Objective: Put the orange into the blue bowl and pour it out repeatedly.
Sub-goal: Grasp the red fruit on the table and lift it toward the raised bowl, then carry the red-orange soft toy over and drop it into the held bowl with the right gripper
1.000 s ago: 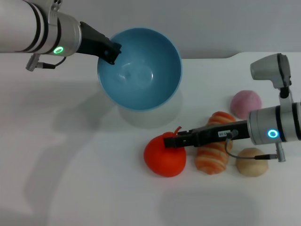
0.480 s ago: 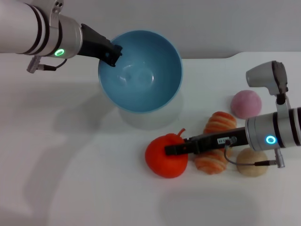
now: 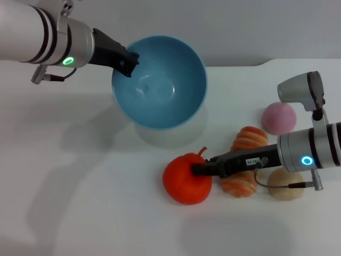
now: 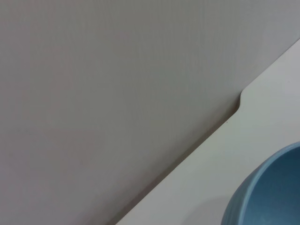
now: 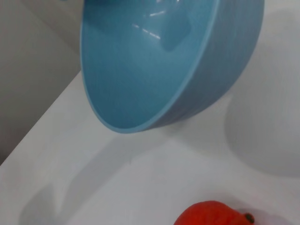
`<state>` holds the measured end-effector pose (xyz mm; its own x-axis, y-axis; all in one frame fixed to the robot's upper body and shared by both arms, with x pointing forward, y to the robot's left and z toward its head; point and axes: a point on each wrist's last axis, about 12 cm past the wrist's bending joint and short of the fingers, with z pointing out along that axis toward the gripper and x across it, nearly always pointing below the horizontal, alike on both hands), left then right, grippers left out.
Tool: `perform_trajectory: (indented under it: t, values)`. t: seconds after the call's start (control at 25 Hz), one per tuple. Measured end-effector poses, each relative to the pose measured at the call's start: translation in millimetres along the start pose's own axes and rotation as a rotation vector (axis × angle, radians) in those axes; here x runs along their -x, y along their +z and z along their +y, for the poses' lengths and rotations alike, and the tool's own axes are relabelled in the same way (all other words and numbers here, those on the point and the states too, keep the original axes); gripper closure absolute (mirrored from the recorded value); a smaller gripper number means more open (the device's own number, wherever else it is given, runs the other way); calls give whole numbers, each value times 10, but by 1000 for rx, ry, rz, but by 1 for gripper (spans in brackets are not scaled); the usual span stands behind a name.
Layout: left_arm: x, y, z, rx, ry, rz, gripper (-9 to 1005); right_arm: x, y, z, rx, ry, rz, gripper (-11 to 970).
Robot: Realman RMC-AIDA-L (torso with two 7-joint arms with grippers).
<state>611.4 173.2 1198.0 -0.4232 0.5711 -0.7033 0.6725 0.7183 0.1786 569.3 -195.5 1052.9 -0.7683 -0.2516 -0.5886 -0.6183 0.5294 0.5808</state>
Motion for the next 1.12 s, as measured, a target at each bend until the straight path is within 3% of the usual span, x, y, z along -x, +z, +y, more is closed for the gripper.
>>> perform_trajectory:
  t: [0.16, 0.48, 0.96, 1.12]
  values:
    - [-11, 2, 0, 0, -1, 2, 997, -2, -1, 2, 2, -17, 0, 727]
    - [-15, 7, -23, -12, 4, 17, 997, 19, -114, 81, 74, -80, -19, 841]
    - [-37, 13, -111, -112, 20, 190, 996, 299, -964, 637, 409, -358, -158, 932]
    - [-50, 39, -201, -158, 33, 234, 996, 336, -1165, 633, 399, -376, -243, 934]
